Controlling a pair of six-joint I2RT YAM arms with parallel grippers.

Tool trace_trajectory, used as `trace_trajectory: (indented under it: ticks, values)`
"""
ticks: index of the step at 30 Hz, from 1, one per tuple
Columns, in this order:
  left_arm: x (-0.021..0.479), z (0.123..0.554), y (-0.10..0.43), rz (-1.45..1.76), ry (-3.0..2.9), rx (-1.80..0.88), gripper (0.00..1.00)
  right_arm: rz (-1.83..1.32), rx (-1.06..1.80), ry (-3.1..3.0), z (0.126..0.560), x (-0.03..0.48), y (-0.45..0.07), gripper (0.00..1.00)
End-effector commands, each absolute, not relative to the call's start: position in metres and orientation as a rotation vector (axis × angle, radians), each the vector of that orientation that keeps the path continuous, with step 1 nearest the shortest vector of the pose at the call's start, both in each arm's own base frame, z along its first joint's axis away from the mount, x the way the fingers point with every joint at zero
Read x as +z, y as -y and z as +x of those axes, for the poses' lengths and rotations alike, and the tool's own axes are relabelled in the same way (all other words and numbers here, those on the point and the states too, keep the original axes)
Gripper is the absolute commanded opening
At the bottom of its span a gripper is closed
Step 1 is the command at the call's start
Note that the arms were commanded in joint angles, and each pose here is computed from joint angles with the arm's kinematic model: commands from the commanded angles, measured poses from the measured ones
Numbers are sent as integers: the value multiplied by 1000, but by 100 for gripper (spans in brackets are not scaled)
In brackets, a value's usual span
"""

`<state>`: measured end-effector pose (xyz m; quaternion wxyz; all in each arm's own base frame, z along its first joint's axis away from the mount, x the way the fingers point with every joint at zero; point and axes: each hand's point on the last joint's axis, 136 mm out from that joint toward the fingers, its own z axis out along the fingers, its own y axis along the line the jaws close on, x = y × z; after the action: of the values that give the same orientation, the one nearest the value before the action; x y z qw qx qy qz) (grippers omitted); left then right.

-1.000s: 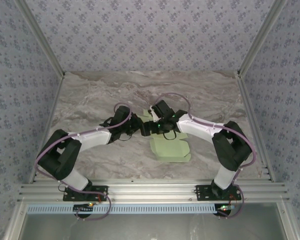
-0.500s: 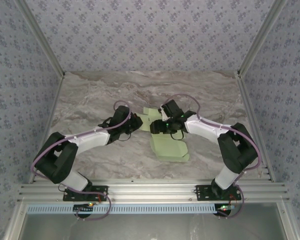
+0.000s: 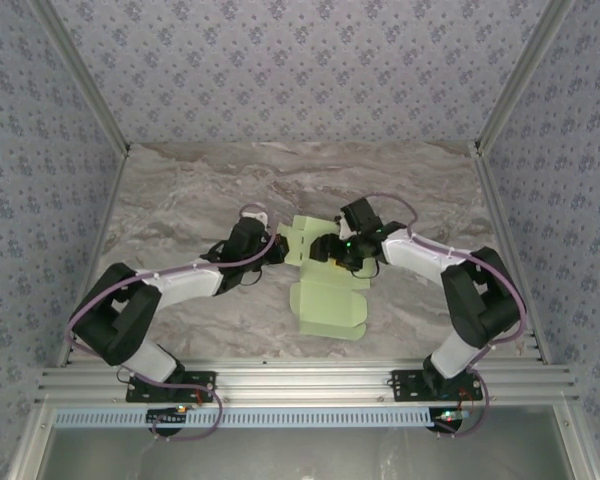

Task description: Fold the paper box

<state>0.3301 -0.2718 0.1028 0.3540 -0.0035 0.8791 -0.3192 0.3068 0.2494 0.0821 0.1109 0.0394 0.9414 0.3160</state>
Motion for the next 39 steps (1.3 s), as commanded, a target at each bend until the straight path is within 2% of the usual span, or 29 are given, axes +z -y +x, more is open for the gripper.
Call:
trace_trajectory:
  ticks: [1, 4, 6, 9, 13, 19, 25, 27, 34, 36, 37, 39]
  values:
    - [117, 334, 285, 139, -2165, -834, 0, 448, 1091, -2755, 319, 112, -241, 73]
    - [129, 331, 298, 256, -2102, -824, 0, 671, 1166, -2758, 323, 132, -239, 75]
    - [134, 330, 304, 312, -2074, -812, 0, 848, 1115, -2744, 325, 140, -231, 79]
    - [141, 327, 312, 369, -2018, -815, 0, 1117, 1106, -2657, 336, 147, -220, 79]
    - [143, 327, 317, 383, -1949, -847, 0, 1464, 1020, -2612, 337, 137, -201, 79]
    - [151, 318, 335, 477, -1837, -879, 0, 1711, 1158, -2516, 362, 139, -203, 79]
    - [155, 308, 344, 531, -1794, -878, 0, 1788, 1125, -2481, 376, 133, -192, 78]
    - [154, 309, 343, 520, -1797, -873, 0, 1794, 1139, -2475, 376, 133, -193, 70]
    - [157, 313, 331, 436, -1801, -849, 4, 1737, 1061, -2494, 366, 131, -193, 23]
    - [157, 312, 329, 428, -1804, -848, 6, 1706, 1038, -2510, 363, 129, -195, 18]
    - [157, 311, 328, 423, -1807, -855, 10, 1685, 1020, -2519, 362, 129, -196, 15]
    - [157, 307, 328, 427, -1811, -876, 30, 1615, 998, -2533, 365, 131, -198, 13]
